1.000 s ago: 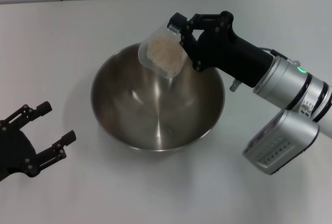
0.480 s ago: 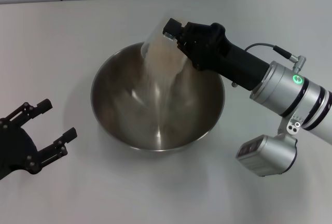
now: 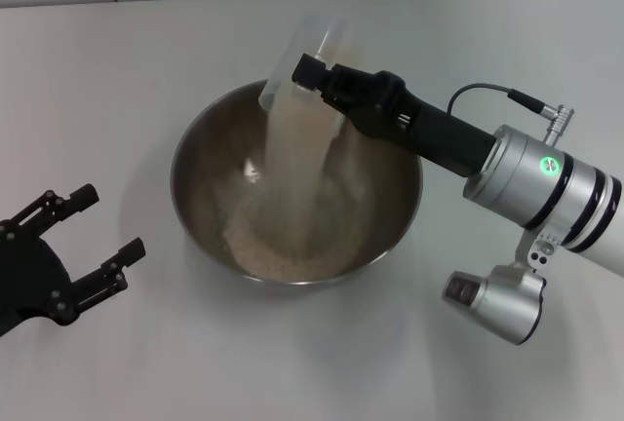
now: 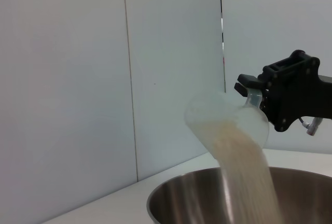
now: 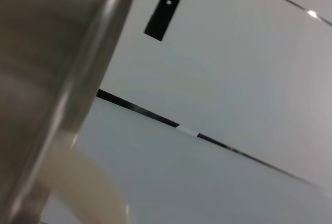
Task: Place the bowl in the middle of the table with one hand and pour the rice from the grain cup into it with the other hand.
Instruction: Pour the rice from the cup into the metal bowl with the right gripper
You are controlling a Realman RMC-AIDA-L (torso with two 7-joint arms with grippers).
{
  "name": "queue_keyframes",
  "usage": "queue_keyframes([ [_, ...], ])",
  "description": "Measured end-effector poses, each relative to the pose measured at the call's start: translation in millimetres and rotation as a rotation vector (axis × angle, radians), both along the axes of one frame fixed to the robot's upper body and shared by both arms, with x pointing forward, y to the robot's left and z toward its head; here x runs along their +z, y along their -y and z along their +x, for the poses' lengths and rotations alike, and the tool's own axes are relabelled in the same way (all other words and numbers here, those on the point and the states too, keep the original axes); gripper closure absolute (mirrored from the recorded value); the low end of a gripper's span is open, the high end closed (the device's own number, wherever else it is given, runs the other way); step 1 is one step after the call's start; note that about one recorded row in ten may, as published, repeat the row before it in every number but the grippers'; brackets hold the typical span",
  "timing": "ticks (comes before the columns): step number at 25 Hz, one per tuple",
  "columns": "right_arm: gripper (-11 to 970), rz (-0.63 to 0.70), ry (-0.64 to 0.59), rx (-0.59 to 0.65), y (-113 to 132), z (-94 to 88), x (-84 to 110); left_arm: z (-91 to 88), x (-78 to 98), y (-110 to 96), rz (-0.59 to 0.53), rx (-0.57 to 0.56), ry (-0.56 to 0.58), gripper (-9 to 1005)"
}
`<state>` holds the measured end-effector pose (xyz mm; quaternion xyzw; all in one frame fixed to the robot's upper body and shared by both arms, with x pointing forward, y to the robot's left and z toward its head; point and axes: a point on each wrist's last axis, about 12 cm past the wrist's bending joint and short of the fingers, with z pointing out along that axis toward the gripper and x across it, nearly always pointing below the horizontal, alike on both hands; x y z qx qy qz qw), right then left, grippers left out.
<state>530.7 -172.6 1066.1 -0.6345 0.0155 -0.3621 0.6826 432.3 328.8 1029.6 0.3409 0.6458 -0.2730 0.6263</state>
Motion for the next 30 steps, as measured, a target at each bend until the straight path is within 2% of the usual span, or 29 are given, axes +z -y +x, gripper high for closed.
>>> queue_keyframes([
  [12, 943, -0.083, 0.138, 0.011, -3.0, -0.5, 1.2, 0.8, 0.1, 0.0, 0.001, 0.002, 0.001, 211],
  [30, 943, -0.087, 0.142, 0.006, -1.9, -2.5, -0.4, -0.5, -0.2, -0.1, -0.001, 0.003, 0.0, 211],
])
